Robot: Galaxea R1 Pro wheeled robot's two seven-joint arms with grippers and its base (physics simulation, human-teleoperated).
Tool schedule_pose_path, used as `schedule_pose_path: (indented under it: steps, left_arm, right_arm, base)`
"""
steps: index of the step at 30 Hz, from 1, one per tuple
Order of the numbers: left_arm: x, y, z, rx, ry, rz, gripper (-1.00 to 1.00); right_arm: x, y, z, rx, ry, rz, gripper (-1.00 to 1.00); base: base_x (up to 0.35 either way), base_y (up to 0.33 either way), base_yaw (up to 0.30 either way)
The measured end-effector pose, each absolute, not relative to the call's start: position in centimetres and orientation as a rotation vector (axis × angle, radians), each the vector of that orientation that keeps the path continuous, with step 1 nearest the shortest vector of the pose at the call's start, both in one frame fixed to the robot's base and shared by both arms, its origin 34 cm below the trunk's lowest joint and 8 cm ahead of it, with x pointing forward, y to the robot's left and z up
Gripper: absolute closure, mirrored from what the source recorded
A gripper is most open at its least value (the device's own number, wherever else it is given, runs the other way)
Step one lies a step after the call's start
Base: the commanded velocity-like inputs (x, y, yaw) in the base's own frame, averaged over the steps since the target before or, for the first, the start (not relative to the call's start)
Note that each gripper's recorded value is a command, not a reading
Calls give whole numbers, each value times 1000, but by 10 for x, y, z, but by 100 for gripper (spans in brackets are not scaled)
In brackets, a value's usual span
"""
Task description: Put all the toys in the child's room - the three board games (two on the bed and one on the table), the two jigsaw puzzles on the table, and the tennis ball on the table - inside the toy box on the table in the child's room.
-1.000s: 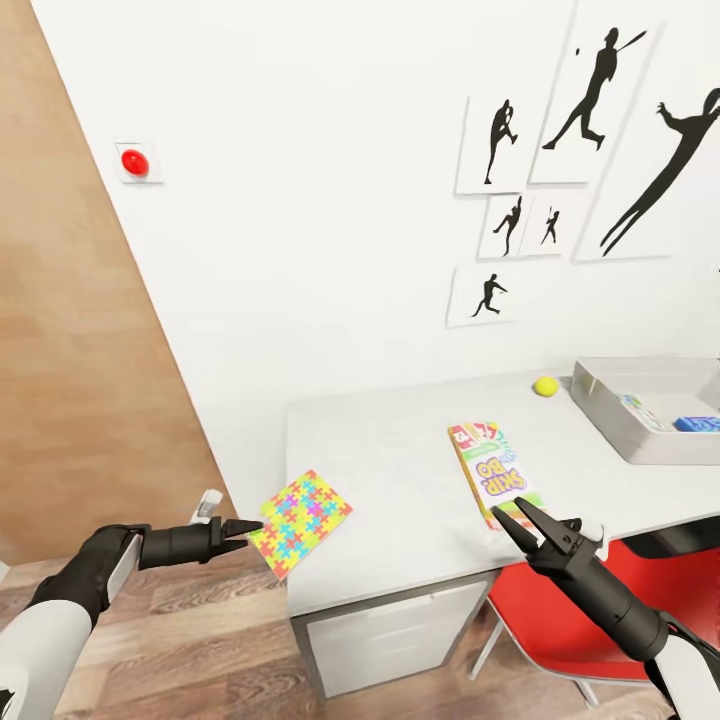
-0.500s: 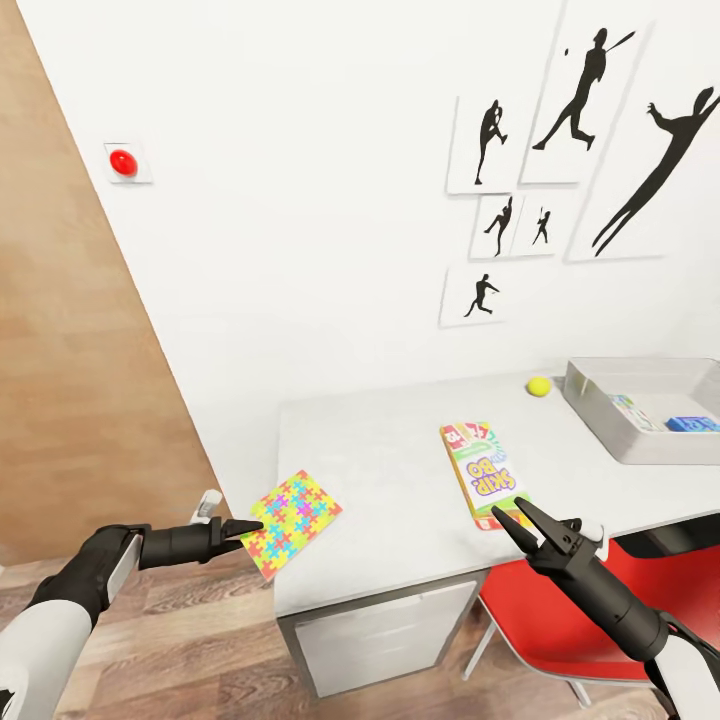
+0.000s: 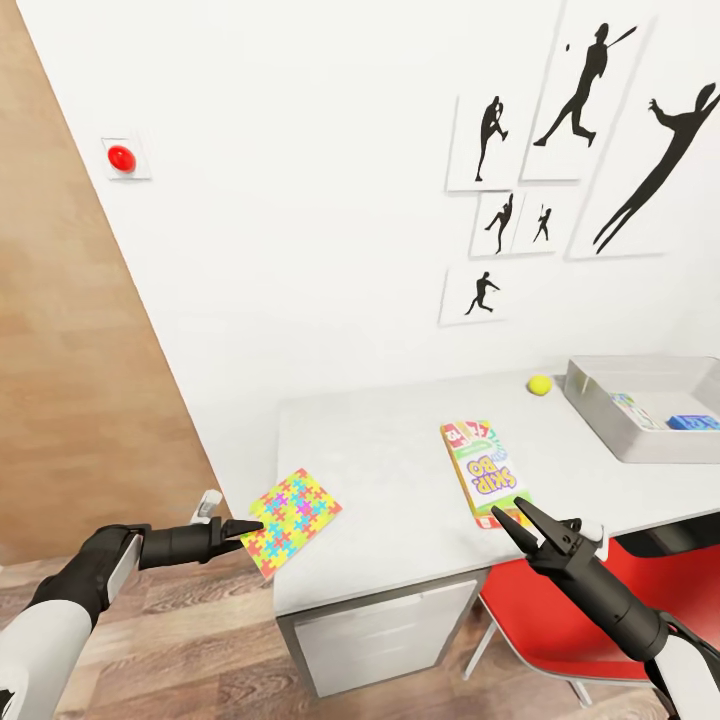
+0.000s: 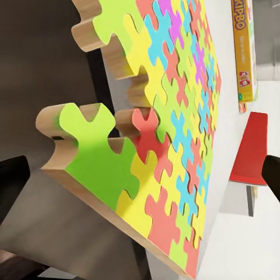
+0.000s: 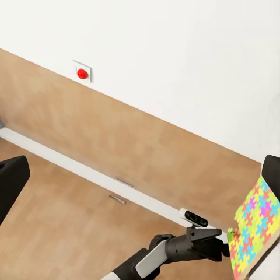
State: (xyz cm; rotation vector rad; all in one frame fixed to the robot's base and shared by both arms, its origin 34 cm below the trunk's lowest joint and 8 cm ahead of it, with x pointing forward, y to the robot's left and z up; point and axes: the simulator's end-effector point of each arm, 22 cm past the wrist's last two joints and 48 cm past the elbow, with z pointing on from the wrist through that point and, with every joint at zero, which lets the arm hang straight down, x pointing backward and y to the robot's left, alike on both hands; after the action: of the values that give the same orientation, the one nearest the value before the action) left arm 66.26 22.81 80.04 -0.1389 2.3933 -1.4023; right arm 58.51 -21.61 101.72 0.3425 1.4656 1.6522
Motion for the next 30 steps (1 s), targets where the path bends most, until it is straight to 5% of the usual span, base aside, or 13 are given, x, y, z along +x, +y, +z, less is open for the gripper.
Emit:
schedule_pose_path:
  steps: [26, 27, 30]
  left_arm:
    - [663, 228, 801, -138, 2390, -1404, -100]
    - [663, 228, 801, -138, 2390, -1404, 100]
    - [663, 228, 801, -138, 2390, -1403, 100]
  right_arm:
    - [585, -216, 1017, 344, 1467, 1652, -100]
    - [585, -216, 1017, 344, 1467, 1652, -100]
    - [585, -216, 1017, 344, 1467, 1652, -100]
  base:
    - [0, 0, 0]
    - [0, 0, 0]
    - [0, 0, 0]
